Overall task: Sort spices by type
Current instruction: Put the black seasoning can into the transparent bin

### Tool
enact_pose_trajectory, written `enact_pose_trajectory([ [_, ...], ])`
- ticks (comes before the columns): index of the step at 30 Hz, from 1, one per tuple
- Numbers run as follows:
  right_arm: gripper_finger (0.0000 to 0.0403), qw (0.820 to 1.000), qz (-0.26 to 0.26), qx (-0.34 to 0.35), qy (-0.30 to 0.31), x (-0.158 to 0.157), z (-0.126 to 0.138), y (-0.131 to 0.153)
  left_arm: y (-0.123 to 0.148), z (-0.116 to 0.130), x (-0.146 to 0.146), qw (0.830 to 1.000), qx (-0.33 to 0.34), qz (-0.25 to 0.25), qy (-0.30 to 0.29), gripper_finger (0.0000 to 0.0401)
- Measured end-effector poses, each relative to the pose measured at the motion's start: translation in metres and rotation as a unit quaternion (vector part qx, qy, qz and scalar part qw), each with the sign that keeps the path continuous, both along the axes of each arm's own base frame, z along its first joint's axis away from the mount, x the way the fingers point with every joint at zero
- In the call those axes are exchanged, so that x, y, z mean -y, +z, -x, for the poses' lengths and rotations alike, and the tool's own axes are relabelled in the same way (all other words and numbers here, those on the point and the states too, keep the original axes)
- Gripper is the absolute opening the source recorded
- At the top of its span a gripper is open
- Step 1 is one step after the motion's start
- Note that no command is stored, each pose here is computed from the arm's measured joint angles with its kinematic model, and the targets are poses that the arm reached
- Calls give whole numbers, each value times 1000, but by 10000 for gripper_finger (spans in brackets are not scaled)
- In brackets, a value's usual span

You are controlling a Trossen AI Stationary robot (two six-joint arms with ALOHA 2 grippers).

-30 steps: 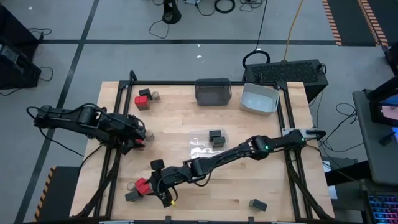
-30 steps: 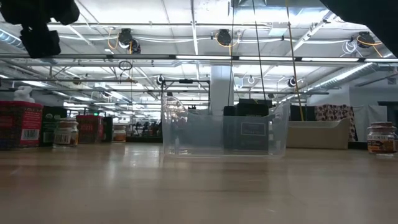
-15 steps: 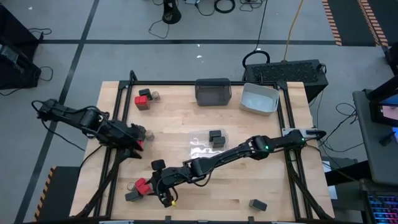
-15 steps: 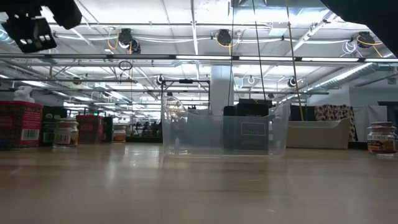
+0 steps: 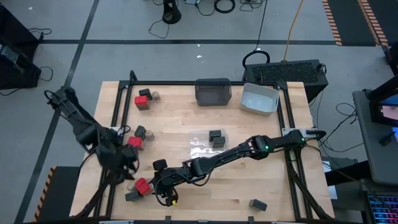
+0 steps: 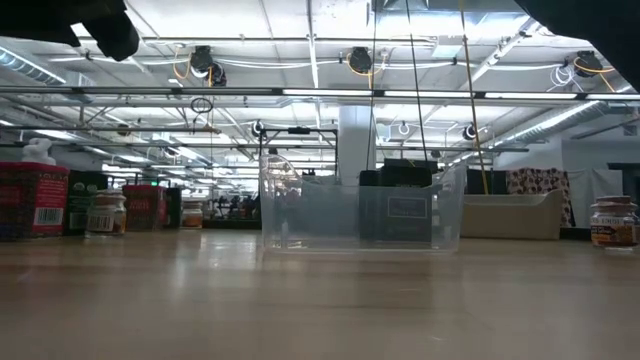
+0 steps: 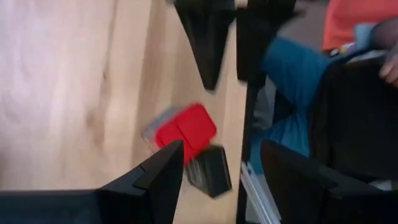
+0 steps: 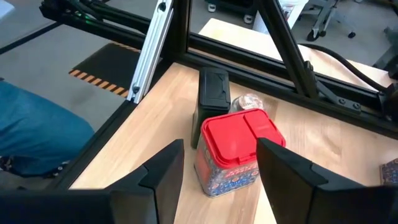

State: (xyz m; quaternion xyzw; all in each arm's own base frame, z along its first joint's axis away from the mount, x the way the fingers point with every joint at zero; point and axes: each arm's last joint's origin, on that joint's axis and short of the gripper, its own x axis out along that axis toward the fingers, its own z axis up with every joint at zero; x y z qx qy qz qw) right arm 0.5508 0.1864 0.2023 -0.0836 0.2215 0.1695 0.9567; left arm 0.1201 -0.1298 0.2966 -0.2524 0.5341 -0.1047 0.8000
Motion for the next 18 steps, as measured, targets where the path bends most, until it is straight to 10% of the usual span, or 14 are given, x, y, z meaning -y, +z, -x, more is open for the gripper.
enact_pose_trajectory([
  [18, 183, 1000, -8, -5, -12, 7, -2, 0, -50, 7, 79, 985, -161, -60, 32, 217],
])
